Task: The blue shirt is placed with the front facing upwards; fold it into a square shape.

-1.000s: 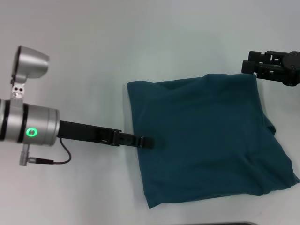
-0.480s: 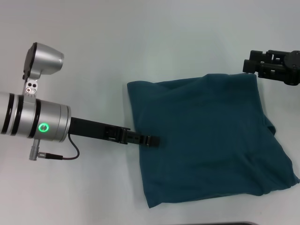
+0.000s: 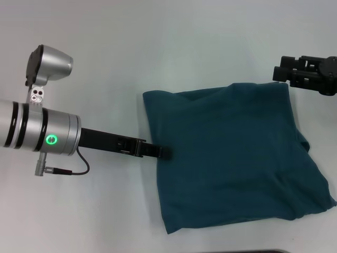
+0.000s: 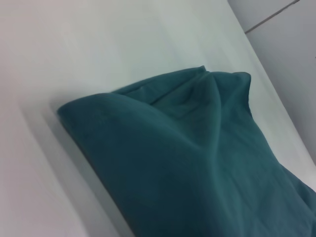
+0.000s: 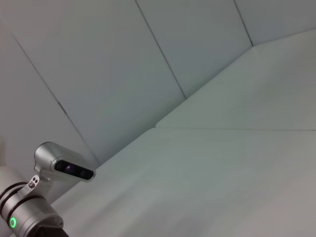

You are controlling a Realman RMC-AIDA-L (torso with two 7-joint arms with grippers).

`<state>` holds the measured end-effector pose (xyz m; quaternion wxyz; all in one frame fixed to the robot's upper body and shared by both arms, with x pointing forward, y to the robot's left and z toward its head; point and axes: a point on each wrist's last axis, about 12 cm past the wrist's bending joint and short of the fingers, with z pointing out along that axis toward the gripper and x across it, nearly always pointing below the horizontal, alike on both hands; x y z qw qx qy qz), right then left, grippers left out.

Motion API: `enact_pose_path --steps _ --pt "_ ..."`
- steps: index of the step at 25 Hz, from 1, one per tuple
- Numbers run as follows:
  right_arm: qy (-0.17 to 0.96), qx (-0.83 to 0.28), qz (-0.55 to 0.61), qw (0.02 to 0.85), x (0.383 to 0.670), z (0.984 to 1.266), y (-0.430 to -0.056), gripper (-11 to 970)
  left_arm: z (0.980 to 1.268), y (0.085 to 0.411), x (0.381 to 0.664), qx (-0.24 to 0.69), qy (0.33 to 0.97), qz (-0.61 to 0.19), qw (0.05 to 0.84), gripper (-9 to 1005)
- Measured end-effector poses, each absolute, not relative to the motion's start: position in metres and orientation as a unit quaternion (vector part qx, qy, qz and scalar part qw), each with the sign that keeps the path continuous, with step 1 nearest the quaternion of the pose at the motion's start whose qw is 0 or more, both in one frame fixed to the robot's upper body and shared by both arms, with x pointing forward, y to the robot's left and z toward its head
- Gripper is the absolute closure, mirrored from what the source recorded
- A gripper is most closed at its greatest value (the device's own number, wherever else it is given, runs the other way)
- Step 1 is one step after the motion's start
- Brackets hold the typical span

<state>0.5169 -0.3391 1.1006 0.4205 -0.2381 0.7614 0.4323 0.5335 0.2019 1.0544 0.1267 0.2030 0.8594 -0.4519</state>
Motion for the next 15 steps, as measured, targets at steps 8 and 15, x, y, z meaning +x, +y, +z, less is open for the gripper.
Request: enact_pose_path --steps 8,15 --pt "0.761 -0.239 0.434 0.42 0.5165 1.0998 -0.3376 350 1.0542 0.2013 0.5336 0.205 0.86 -0.45 0.126 665" --pt "0.759 -0.239 0.434 0.421 0.5159 1.0989 -0.3366 352 1.0578 0.2019 0.5376 0.211 0.859 -0.447 0.134 968"
